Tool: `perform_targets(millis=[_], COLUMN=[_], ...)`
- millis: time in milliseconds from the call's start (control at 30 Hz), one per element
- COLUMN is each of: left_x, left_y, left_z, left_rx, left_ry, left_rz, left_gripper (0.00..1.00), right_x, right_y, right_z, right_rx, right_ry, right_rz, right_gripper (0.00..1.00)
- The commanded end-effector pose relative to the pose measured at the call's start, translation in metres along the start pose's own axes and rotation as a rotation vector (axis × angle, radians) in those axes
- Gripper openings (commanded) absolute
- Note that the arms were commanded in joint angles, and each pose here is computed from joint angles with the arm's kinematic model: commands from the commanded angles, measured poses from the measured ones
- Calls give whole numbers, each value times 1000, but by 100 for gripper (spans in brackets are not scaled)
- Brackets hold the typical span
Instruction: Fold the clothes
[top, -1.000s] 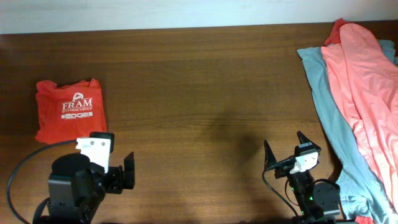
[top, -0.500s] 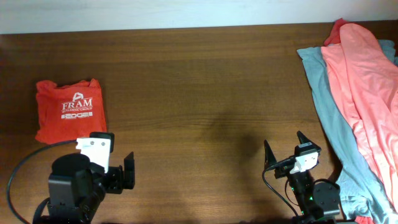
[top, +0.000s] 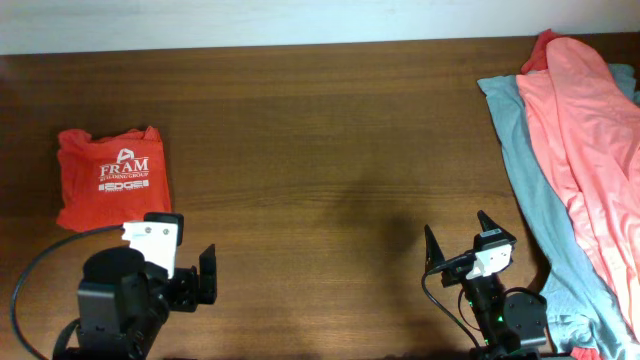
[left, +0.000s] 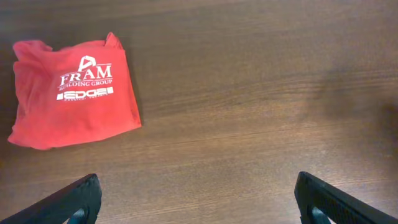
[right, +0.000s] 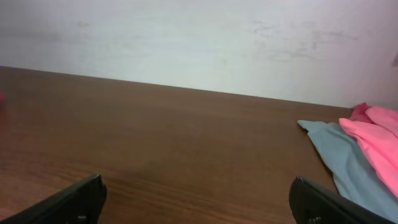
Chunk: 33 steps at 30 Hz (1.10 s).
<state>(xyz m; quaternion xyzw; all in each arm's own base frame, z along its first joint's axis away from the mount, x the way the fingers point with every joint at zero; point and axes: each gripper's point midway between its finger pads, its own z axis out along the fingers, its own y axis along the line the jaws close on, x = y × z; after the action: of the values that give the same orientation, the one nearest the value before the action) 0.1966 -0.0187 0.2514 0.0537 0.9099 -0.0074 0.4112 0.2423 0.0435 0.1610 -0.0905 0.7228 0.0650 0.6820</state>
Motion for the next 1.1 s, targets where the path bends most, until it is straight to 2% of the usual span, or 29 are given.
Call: perform_targets(millis=[0, 300, 367, 600, 667, 833, 867, 967, 1000, 1067], left_x=[7, 17, 10, -8, -16, -13, -8, 33, 40, 38], left_y=[6, 7, 7, 7, 8, 9, 9, 7, 6, 4], left_z=[-1, 35, 46, 55, 49, 51, 57, 94, 99, 98], left_rx=[-34, -53, -55, -63, -67, -71, -71, -70, -67, -54], left_ry=[-36, -324, -467, -784, -938, -930, -897, -677, -639, -652], left_rz=[14, -5, -14, -36, -48, -50, -47, -32, -28, -26], left_gripper=[99, 99, 99, 99, 99, 99, 99, 99, 99, 99], right_x=[2, 2, 2, 2, 2, 2, 2, 2, 2, 2], right_y=[1, 1, 1, 1, 1, 1, 1, 1, 1, 1], right_z=[0, 0, 0, 0, 0, 0, 0, 0, 0, 0], right_rx=[-9, -9, -9, -9, -9, -9, -9, -9, -9, -9], right_ry=[3, 3, 3, 3, 3, 3, 3, 3, 3, 3], right_rz=[-7, -7, -6, -6, -6, -6, -6, -7, -6, -7], right_gripper=[98, 98, 98, 98, 98, 98, 99, 98, 99, 98])
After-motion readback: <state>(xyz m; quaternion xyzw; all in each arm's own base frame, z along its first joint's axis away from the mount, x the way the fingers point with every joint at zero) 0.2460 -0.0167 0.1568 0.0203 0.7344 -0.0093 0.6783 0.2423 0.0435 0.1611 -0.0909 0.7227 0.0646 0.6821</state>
